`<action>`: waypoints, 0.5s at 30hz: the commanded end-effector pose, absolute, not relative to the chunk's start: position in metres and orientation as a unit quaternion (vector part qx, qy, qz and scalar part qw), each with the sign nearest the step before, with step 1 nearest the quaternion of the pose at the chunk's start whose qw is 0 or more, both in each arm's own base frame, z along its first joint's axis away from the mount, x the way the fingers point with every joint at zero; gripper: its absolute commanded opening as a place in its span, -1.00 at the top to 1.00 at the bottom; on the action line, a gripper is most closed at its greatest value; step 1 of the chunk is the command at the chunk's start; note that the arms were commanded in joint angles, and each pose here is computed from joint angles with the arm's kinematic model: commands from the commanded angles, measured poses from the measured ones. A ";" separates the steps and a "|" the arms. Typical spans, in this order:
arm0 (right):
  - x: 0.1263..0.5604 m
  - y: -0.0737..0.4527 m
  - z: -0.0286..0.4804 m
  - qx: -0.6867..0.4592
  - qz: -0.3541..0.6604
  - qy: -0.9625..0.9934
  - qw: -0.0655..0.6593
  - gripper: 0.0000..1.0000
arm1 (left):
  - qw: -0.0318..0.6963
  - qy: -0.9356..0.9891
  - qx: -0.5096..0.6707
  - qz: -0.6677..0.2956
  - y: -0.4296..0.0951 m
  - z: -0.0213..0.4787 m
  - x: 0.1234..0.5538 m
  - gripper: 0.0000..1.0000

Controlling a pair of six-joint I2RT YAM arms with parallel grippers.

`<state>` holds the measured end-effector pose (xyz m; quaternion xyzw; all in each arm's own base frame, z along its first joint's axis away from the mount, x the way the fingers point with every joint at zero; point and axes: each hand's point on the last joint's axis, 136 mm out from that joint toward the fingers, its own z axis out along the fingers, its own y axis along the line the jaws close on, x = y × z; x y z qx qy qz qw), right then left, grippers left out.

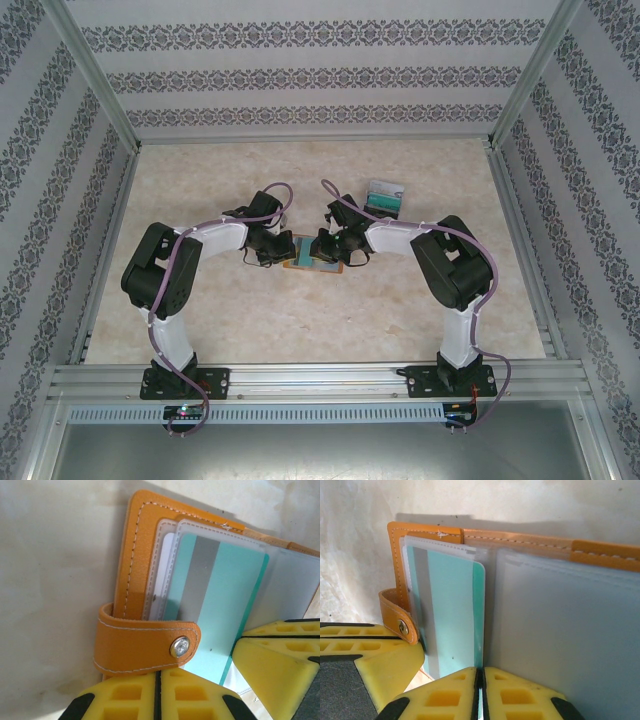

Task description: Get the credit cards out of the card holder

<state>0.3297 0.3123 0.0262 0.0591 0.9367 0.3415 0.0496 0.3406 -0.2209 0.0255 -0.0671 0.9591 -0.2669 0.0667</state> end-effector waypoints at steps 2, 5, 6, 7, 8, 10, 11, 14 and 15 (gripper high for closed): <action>0.330 0.326 0.028 0.042 0.351 0.934 0.047 0.80 | 0.036 0.966 -0.058 -0.249 -0.222 0.010 0.326 1.00; 0.329 0.325 0.028 0.041 0.351 0.934 0.047 1.00 | 0.035 0.967 -0.059 -0.247 -0.221 0.009 0.325 1.00; 0.329 0.324 0.028 0.042 0.349 0.935 0.049 1.00 | 0.036 0.967 -0.060 -0.245 -0.219 0.009 0.325 1.00; 0.329 0.322 0.028 0.043 0.348 0.935 0.051 1.00 | 0.036 0.968 -0.061 -0.242 -0.218 0.010 0.325 1.00; 0.329 0.320 0.029 0.044 0.347 0.935 0.053 1.00 | 0.038 0.968 -0.061 -0.240 -0.218 0.010 0.325 1.00; 0.330 0.313 0.032 0.048 0.344 0.936 0.059 1.00 | 0.040 0.970 -0.064 -0.233 -0.215 0.010 0.326 1.00; 0.330 0.309 0.032 0.050 0.342 0.936 0.062 1.00 | 0.041 0.970 -0.064 -0.229 -0.214 0.009 0.326 1.00; 0.331 0.297 0.036 0.058 0.338 0.937 0.070 1.00 | 0.041 0.971 -0.068 -0.225 -0.210 0.009 0.326 1.00; 0.331 0.293 0.037 0.059 0.337 0.937 0.072 1.00 | 0.041 0.971 -0.070 -0.225 -0.209 0.008 0.326 1.00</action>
